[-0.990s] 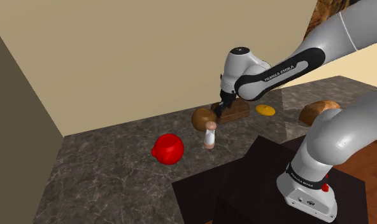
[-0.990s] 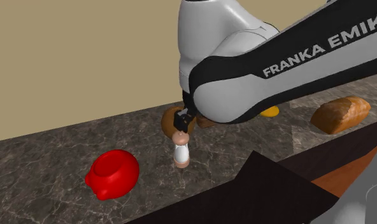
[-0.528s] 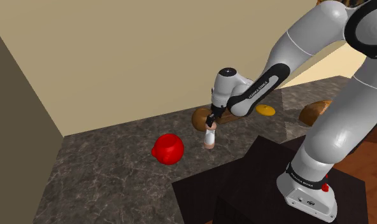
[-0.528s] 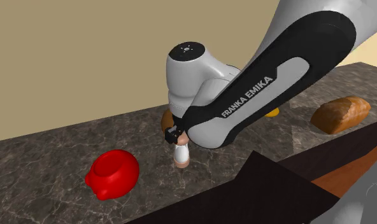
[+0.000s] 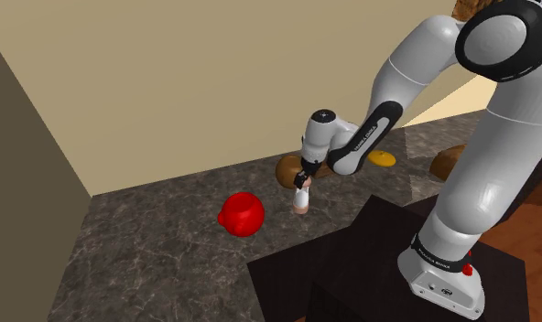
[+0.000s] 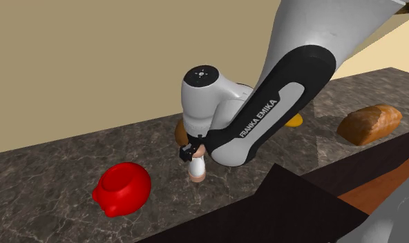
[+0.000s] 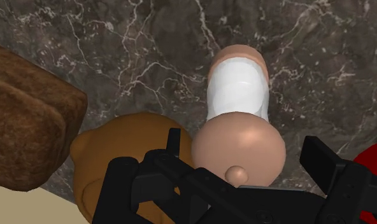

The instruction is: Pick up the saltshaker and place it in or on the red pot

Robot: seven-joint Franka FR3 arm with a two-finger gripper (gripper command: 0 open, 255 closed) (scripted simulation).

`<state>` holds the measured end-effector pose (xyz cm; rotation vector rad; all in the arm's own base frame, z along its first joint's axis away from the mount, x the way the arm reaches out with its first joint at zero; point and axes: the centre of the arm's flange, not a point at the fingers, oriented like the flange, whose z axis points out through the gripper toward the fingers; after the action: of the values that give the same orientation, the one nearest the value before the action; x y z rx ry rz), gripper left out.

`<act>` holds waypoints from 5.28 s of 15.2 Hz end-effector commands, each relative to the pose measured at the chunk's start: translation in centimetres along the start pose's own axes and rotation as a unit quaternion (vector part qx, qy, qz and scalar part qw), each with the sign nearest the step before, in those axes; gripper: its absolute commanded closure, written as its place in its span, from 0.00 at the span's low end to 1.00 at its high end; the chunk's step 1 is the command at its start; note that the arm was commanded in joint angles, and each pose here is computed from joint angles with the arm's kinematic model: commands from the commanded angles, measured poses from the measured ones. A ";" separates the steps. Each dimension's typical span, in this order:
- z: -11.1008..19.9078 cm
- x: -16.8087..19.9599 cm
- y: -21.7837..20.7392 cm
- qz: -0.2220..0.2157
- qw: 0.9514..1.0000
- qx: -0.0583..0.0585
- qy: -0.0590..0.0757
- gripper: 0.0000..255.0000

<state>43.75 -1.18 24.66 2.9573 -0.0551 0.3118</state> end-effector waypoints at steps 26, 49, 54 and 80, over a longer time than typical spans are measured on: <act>-4.1 1.0 0.7 0.000 1.000 0.000 0.000 1.00; -15.8 3.5 2.7 0.000 1.000 0.000 0.000 1.00; -18.3 4.1 3.1 0.000 1.000 0.000 0.000 1.00; -29.5 17.2 -19.3 0.000 1.000 0.000 0.000 1.00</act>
<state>55.23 21.56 53.34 2.9576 -0.0526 0.3126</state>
